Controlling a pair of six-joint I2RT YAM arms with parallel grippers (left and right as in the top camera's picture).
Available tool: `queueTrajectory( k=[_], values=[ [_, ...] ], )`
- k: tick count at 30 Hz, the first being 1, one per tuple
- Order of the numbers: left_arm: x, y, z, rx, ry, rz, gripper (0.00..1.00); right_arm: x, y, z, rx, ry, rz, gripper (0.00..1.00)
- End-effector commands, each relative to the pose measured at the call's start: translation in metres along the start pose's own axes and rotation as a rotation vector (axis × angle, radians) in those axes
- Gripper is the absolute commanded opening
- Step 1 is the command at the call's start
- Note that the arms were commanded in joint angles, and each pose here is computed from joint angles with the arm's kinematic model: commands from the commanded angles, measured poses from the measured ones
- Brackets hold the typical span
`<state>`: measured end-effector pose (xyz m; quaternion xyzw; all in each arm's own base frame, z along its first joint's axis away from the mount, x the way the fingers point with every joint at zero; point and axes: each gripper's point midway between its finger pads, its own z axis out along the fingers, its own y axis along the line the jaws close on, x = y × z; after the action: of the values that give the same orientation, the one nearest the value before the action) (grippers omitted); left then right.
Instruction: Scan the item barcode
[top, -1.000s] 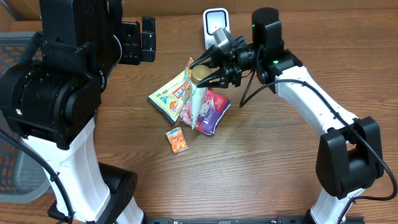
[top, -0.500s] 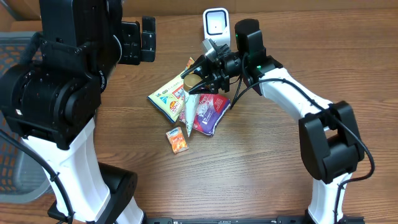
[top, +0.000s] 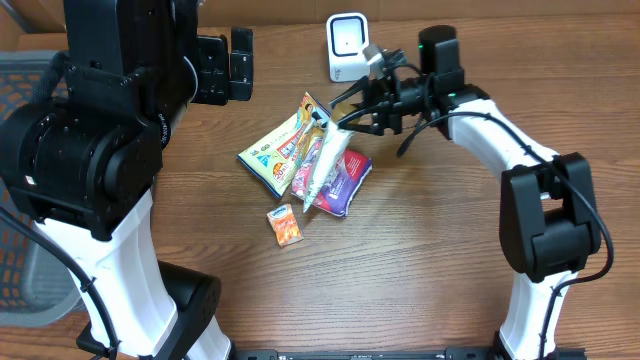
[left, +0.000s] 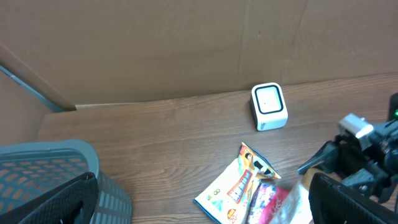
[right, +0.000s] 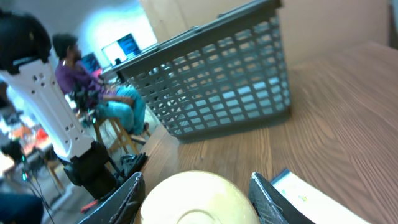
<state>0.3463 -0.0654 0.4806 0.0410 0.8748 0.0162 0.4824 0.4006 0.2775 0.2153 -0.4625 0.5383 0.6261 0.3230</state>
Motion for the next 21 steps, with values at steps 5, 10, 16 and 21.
queueTrajectory(
  k=[5,10,16,21],
  values=[
    [0.001,-0.002,0.005,0.007,0.01,-0.014,1.0,0.007,-0.001,-0.022,0.013,-0.026,0.101,0.27],
    [0.001,-0.002,0.005,0.007,0.01,-0.014,1.0,0.028,0.001,-0.019,0.007,-0.025,0.129,0.27],
    [0.001,-0.002,0.005,0.007,0.01,-0.014,1.0,0.024,0.003,-0.009,-0.014,-0.013,0.029,0.15],
    [0.001,-0.002,0.005,0.007,0.01,-0.014,1.0,0.014,0.006,0.004,-0.041,-0.003,-0.138,0.18]
  ],
)
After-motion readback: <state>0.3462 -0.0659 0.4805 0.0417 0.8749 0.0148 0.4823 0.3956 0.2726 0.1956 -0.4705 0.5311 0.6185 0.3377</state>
